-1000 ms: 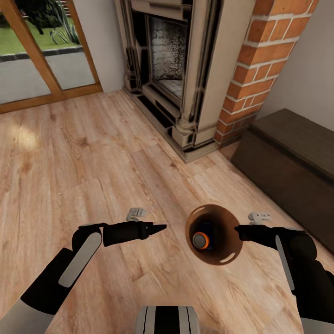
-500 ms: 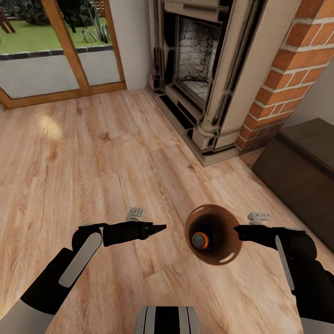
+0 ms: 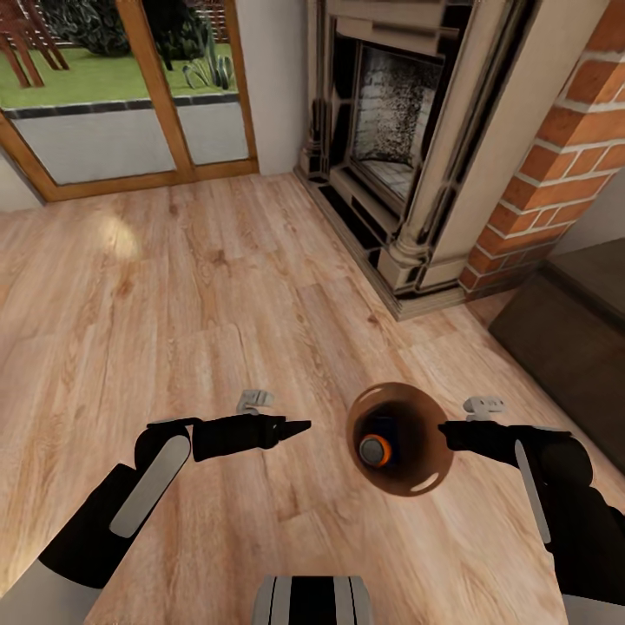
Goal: Put the three can of soda from the living room inside the tash can in the kitchen.
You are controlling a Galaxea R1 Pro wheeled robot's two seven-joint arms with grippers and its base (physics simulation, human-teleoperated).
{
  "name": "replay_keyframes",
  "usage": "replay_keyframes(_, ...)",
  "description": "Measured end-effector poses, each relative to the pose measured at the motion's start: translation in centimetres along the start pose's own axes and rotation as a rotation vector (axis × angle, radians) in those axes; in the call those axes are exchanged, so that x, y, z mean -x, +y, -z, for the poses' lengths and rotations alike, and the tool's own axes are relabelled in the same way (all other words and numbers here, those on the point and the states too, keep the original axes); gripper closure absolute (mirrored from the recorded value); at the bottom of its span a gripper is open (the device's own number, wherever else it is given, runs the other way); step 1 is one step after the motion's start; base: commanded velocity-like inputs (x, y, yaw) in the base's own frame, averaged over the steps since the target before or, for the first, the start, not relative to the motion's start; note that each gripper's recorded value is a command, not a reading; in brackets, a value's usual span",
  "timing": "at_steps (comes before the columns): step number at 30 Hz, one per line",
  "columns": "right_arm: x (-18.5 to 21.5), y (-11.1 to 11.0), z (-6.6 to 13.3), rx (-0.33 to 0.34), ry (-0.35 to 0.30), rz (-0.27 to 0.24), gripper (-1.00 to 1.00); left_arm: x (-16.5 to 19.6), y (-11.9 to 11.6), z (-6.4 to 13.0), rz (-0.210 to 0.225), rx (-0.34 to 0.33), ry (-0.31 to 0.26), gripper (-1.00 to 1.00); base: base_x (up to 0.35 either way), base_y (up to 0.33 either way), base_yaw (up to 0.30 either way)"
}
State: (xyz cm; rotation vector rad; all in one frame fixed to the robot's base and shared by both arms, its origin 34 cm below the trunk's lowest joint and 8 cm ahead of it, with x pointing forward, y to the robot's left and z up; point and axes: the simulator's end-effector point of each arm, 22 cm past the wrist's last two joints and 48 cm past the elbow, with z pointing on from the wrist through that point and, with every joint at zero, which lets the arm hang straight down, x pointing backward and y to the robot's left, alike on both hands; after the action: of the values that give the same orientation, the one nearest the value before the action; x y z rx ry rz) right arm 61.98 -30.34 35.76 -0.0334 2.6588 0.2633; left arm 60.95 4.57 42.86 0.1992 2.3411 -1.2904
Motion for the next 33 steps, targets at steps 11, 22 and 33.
replay_keyframes(11,0.6,0.2,0.6,0.004,-0.015,0.003,1.0,0.3,-0.4,0.3,-0.011,0.001,-0.005,-1.0,0.0,0.0,0.144)
replay_keyframes(22,1.2,0.3,1.3,0.006,-0.031,0.006,1.0,1.3,-0.5,0.6,-0.053,0.021,-0.038,-1.0,0.0,0.0,0.144)
replay_keyframes(33,1.7,0.4,1.9,0.009,-0.045,0.002,1.0,1.8,-1.2,0.8,-0.064,0.014,-0.049,-1.0,0.0,0.0,0.111)
